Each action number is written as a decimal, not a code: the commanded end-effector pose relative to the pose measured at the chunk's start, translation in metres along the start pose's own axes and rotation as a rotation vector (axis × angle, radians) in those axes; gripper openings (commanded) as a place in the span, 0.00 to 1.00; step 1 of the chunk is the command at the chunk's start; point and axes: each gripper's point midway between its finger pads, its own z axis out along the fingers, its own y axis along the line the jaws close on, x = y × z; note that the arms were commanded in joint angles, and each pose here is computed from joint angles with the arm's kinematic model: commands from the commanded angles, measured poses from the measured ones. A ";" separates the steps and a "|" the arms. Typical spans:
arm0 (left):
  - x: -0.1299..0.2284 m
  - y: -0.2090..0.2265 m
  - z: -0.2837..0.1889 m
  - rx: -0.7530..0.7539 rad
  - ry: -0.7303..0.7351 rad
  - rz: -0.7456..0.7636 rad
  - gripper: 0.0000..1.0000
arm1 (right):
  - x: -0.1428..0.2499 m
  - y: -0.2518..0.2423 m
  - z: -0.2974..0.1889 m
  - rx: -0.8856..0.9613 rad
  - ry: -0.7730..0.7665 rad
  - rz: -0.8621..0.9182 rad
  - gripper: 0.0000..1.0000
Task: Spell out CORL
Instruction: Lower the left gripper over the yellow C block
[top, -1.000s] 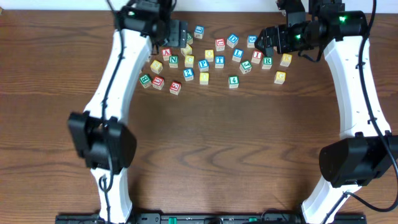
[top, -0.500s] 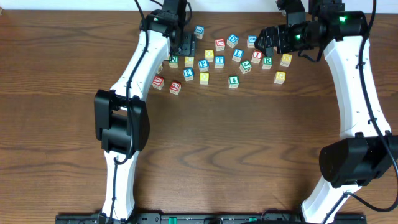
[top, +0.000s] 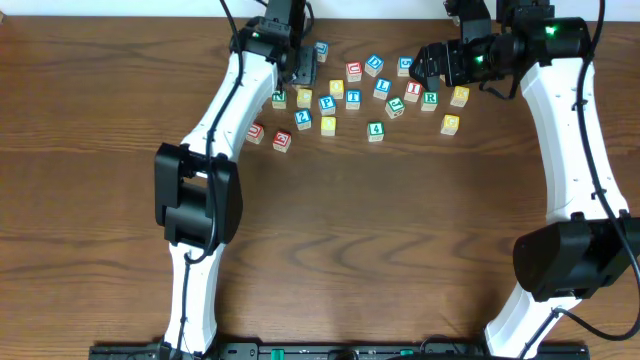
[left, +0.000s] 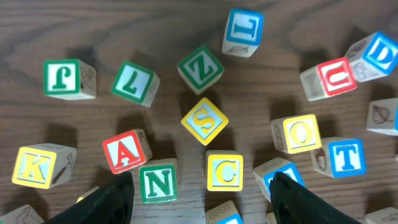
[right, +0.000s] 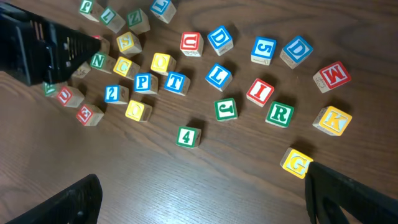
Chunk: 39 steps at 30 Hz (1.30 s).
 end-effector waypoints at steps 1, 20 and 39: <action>0.018 0.003 0.020 -0.018 0.043 0.004 0.69 | -0.006 0.002 -0.004 -0.007 -0.018 -0.010 0.99; 0.051 -0.009 0.059 -0.018 0.120 0.029 0.68 | -0.006 0.002 -0.004 -0.007 -0.018 -0.010 0.99; 0.065 -0.007 0.077 -0.025 0.155 0.030 0.57 | -0.006 0.002 -0.004 -0.007 -0.018 -0.010 0.99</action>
